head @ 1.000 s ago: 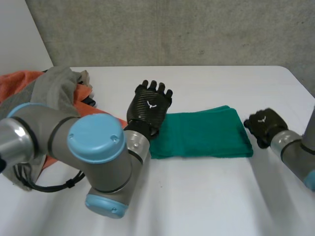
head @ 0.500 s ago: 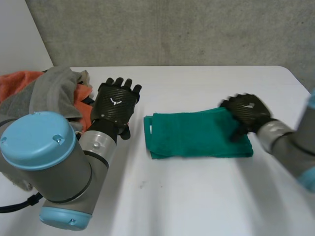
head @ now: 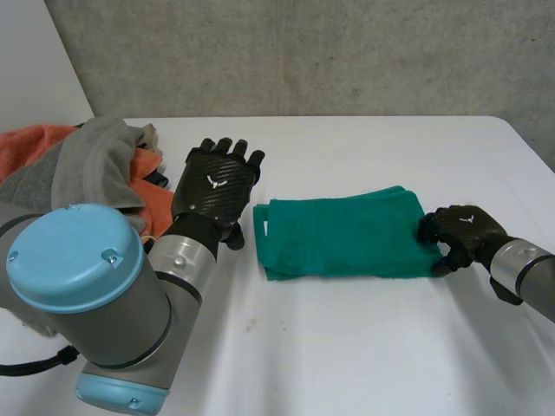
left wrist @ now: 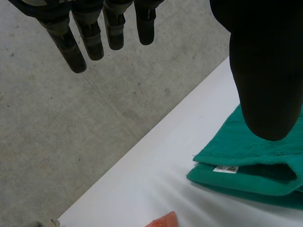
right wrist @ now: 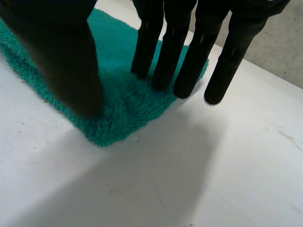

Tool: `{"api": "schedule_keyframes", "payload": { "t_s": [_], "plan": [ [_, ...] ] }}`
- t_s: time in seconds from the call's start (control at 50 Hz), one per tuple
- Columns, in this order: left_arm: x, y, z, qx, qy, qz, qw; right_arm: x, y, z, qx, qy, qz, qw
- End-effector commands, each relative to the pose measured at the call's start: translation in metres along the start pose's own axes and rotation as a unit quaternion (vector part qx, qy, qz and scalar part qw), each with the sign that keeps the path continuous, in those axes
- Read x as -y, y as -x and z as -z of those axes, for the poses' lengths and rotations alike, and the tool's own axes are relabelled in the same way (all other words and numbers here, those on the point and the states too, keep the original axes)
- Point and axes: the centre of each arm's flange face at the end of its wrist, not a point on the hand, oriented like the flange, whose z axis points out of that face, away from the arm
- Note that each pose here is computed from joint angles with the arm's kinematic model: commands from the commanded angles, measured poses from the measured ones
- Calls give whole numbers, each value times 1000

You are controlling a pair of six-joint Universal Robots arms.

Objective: Fold the laundry.

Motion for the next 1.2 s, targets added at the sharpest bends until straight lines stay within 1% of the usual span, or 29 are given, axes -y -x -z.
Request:
{"api": "schedule_keyframes", "payload": {
  "t_s": [0.02,0.06,0.14,0.22,0.24,0.28,0.3,0.32,0.34,0.38,0.4,0.42,0.46,0.48,0.56,0.58,0.66,0.7,0.74,0.76,0.8,0.82,0.88,0.9,0.94,1.02,1.08,1.12,1.2],
  "plan": [
    [-2,0,1,-1,3,-1,1000,0,-2,-2,-5,-5,2,1000],
    [-2,-1,1,-1,3,0,1000,0,-5,-3,-12,-2,2,1000],
    [-2,0,1,0,4,0,1000,2,-15,-1,-56,7,13,998],
    [1,2,3,2,0,1,1000,16,-23,2,-104,8,72,992],
    [2,2,3,2,-2,1,1000,28,-26,5,-121,2,109,987],
    [6,5,4,6,-6,3,1000,43,-19,7,-122,-12,149,981],
    [6,6,4,7,-7,2,1000,50,-9,7,-114,-24,167,979],
    [7,6,4,7,-8,3,1000,64,20,6,-86,-50,211,972],
    [8,8,4,10,-10,4,1000,71,37,5,-71,-65,232,968],
    [9,10,3,14,-11,5,1000,85,69,5,-43,-99,266,958],
    [9,10,3,14,-11,5,1000,94,96,6,-18,-130,285,949],
    [10,12,3,17,-12,5,1000,97,110,6,-6,-143,292,946],
    [10,13,3,19,-13,6,1000,95,137,7,26,-161,302,939],
    [10,13,3,19,-13,6,1000,89,161,8,58,-169,309,934],
    [10,14,2,21,-12,6,1000,61,202,12,124,-156,318,927],
    [10,14,1,21,-14,6,1000,58,204,12,128,-152,316,928],
    [14,17,-4,27,-21,8,999,55,206,16,140,-154,302,930],
    [19,17,-9,30,-31,9,999,62,203,18,145,-162,272,937],
    [20,17,-15,32,-36,10,999,74,190,17,131,-169,239,947],
    [21,15,-18,31,-38,10,999,88,165,17,107,-172,190,961],
    [22,8,-29,26,-44,11,999,94,145,15,94,-171,140,971],
    [22,6,-32,26,-46,12,999,100,125,15,79,-171,82,979],
    [25,-4,-46,19,-58,14,998,108,104,14,66,-173,1,983],
    [25,-10,-50,14,-62,16,998,110,91,13,60,-172,-41,982],
    [24,-25,-59,0,-69,20,997,110,79,12,55,-165,-76,982],
    [23,-53,-75,-38,-87,27,995,109,52,11,34,-134,-101,985],
    [14,-72,-83,-71,-78,29,994,105,49,6,45,-106,-111,987],
    [7,-79,-87,-82,-69,29,994,95,50,-5,55,-80,-121,988],
    [-11,-94,-94,-102,-32,24,994,83,49,-19,67,-55,-129,988]
  ]
}}
